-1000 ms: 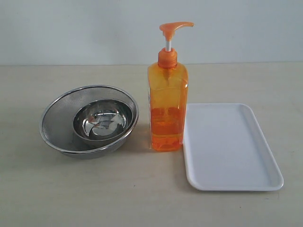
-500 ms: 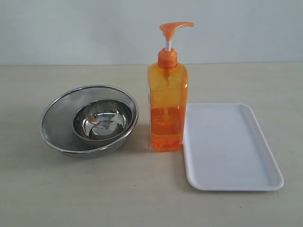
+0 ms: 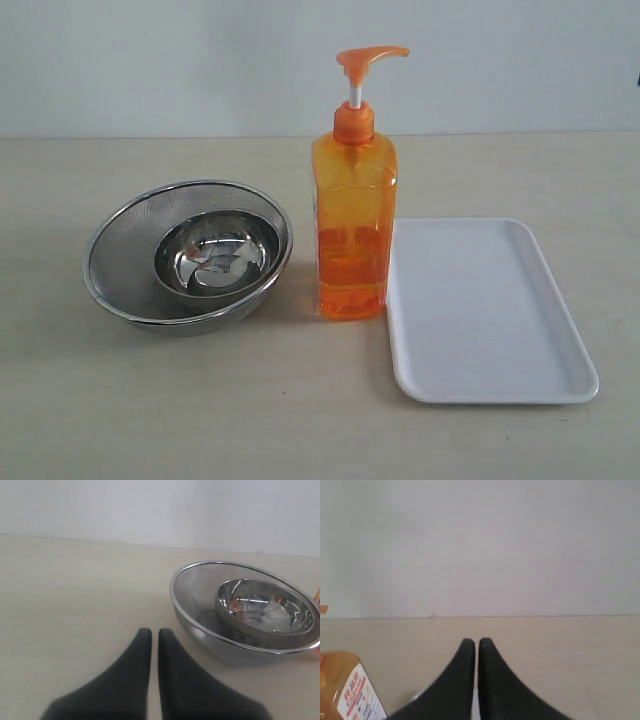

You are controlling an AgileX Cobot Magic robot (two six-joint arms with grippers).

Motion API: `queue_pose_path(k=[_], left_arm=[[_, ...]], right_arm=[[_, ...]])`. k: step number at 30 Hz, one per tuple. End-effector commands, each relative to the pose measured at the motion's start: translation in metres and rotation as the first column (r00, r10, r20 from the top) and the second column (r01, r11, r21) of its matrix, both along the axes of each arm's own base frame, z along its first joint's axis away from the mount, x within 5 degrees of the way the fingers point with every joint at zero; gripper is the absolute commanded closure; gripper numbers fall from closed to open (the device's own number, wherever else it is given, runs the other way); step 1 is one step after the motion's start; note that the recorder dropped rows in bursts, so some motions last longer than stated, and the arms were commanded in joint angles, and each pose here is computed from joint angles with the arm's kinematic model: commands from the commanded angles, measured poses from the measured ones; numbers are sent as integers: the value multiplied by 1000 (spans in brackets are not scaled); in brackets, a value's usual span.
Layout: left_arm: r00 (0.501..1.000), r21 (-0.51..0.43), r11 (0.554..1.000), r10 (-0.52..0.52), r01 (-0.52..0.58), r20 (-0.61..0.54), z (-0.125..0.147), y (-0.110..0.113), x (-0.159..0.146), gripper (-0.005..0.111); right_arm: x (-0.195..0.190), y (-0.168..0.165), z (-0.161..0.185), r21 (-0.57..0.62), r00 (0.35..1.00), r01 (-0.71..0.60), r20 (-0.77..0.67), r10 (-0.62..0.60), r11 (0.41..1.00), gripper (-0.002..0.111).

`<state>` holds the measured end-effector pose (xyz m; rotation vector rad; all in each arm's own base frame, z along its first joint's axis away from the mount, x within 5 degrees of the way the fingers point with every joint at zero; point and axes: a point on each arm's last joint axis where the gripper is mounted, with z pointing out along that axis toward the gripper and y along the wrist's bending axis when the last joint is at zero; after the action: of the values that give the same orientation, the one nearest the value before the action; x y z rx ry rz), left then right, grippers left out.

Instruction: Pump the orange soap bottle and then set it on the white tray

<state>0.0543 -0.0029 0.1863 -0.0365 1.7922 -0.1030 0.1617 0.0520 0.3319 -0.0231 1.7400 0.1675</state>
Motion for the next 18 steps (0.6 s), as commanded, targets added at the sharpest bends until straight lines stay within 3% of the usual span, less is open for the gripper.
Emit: queue_pose_path(k=[1, 5, 10, 14, 18], left_arm=[[1000, -8, 1000, 2, -2, 0, -1, 0, 0, 102], [1000, -8, 1000, 2, -2, 0, -1, 0, 0, 102], [1000, -8, 1000, 2, -2, 0, -1, 0, 0, 102], [1000, -8, 1000, 2, -2, 0, -1, 0, 0, 102], [1000, -8, 1000, 2, -2, 0, -1, 0, 0, 102]], right_arm=[[-3, 18, -13, -77, 1000, 7, -1, -7, 997, 108], [-16, 30, -26, -34, 989, 17, 147, -11, 999, 108], [-36, 47, -51, -8, 952, -166, 259, 162, 986, 107], [-32, 61, -72, -33, 965, -183, 185, 186, 983, 86], [-26, 88, -91, -106, 938, -284, 173, 299, 953, 58]])
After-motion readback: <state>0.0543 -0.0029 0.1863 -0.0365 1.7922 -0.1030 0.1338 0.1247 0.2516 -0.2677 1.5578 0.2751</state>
